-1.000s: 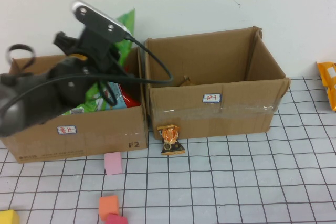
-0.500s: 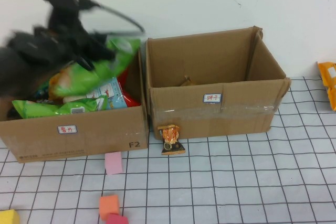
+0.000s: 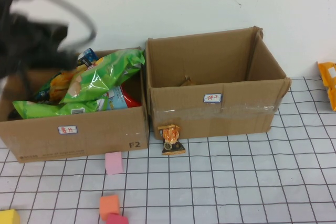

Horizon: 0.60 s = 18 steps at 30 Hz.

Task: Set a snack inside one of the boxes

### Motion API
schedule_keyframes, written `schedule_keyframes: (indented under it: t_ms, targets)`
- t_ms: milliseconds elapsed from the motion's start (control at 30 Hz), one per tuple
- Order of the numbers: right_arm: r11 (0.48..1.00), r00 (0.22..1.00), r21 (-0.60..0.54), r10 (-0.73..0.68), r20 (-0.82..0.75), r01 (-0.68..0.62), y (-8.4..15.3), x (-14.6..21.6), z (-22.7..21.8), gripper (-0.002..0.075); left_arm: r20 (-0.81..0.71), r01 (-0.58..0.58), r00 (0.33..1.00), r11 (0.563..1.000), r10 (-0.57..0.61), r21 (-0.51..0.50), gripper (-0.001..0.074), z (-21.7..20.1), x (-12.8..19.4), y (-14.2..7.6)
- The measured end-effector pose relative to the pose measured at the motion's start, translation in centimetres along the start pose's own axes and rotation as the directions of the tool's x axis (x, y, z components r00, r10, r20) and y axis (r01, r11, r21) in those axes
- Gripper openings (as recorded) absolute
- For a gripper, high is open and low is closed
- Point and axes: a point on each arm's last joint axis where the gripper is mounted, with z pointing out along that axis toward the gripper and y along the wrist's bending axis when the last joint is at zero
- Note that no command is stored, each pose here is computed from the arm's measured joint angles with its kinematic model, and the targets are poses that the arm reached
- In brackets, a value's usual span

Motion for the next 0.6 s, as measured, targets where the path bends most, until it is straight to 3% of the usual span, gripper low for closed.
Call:
schedule_keyframes:
  t_ms: [333,467,600]
  targets:
    - [0.952,0.957,-0.104,-0.291,-0.019,0.287,2.7,-3.1,-0.7,-0.0001,-0.005,0.130,0.991,0.991,-0.130,0.007,0.0000,-9.4,7.4,-3.2]
    - [0.902,0.906,-0.124,-0.421,-0.049,0.413,3.4,-4.9,-0.1,-0.0001,0.040,0.174,0.984,0.984,-0.176,0.038,0.0000,-12.7,9.5,-4.5]
    - [0.834,0.836,-0.224,-0.536,-0.115,0.504,4.3,-6.6,1.2,-0.0001,0.053,0.163,0.984,0.982,-0.168,0.093,0.0000,-15.1,11.7,-5.8]
